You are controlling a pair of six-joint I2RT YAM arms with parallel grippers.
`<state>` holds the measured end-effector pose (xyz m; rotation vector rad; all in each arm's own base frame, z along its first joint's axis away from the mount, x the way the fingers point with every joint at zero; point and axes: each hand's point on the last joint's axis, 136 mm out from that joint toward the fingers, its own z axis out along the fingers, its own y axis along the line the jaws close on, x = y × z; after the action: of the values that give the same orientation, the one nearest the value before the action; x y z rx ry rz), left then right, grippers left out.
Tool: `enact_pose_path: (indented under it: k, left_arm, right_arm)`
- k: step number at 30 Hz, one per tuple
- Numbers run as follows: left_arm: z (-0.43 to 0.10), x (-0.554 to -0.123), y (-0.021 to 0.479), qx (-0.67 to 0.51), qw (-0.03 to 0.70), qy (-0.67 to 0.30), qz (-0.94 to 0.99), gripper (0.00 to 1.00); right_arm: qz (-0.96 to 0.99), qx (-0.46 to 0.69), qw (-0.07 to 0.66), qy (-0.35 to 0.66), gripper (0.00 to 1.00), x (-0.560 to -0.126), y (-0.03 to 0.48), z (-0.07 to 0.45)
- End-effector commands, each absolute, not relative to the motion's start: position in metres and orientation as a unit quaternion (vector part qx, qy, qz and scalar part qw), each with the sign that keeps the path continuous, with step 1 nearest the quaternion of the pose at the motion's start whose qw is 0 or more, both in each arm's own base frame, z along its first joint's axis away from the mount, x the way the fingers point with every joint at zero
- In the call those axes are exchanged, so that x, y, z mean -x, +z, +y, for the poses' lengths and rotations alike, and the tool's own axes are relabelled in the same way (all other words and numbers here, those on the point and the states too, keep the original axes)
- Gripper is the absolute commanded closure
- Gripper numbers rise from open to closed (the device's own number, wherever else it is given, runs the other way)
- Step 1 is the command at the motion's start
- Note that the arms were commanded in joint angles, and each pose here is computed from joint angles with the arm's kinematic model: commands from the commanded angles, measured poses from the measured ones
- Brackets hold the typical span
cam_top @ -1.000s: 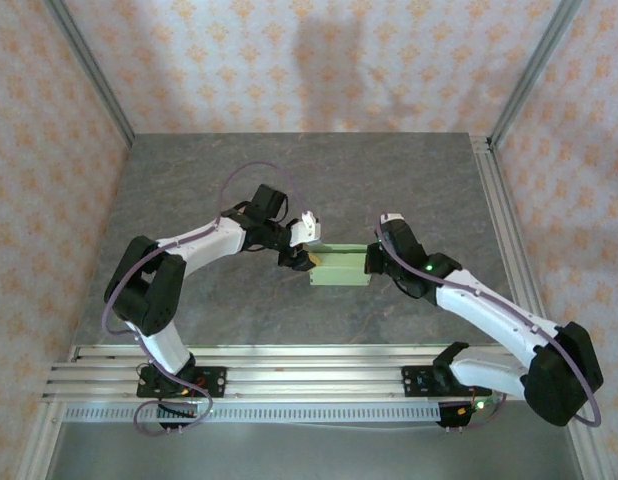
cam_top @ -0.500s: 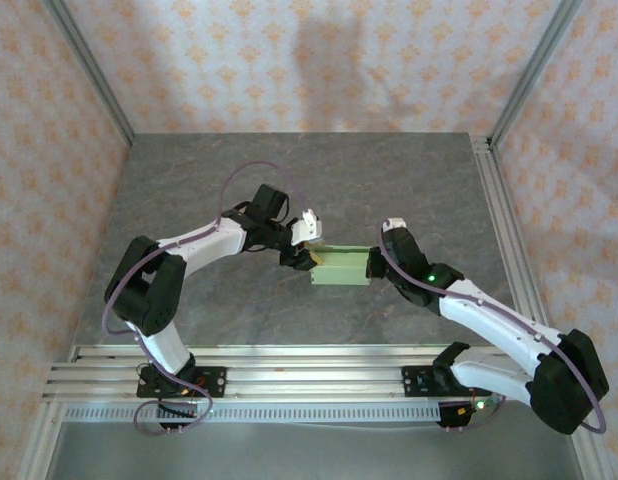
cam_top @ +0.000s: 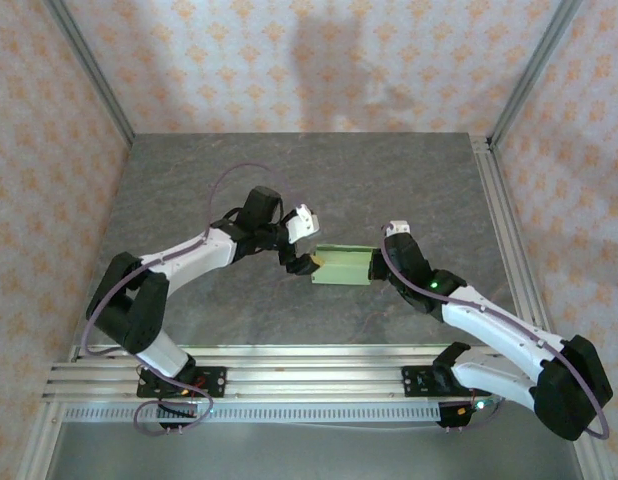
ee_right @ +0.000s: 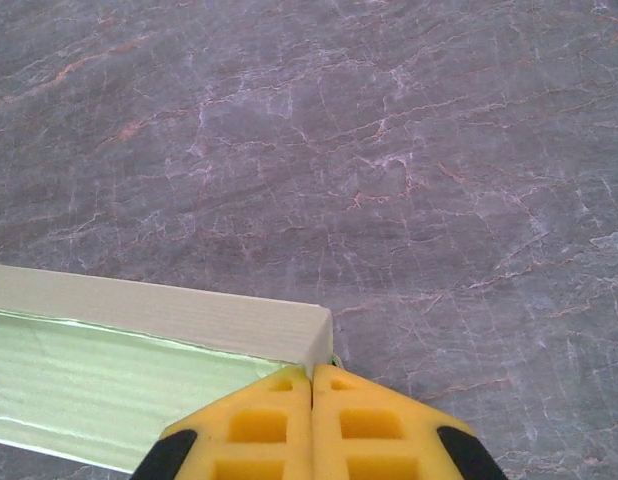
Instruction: Fold the paper box
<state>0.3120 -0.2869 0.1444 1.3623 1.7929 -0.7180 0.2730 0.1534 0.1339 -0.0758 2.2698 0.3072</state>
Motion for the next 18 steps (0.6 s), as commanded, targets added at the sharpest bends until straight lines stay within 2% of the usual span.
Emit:
enact_pose_path:
  k: [1,5,8,12,15,18]
  left_arm:
    - [-0.287,-0.316,0.164,-0.502,0.426,-0.260,0.707,0.00]
    - [-0.275,-0.325,0.176,-0.439,0.465,-0.235,0.732,0.00]
    - [-0.258,-0.337,0.189,-0.345,0.488,-0.222,0.771,0.00]
    - [-0.238,-0.337,0.194,-0.252,0.469,-0.219,0.818,0.00]
    - [-0.233,-0.328,0.188,-0.240,0.428,-0.214,0.845,0.01]
    - [-0.232,-0.319,0.185,-0.243,0.405,-0.194,0.860,0.09]
  right_arm:
    - [0.903,0.029,0.415,0.105,1.00,-0.270,0.128,0.148]
    - [0.901,0.029,0.420,0.102,1.00,-0.272,0.130,0.148]
    - [0.900,0.029,0.423,0.100,1.00,-0.272,0.132,0.148]
    - [0.900,0.029,0.425,0.096,1.00,-0.272,0.134,0.148]
    - [0.901,0.030,0.422,0.095,1.00,-0.272,0.133,0.148]
    - [0.903,0.030,0.418,0.096,1.00,-0.273,0.132,0.150]
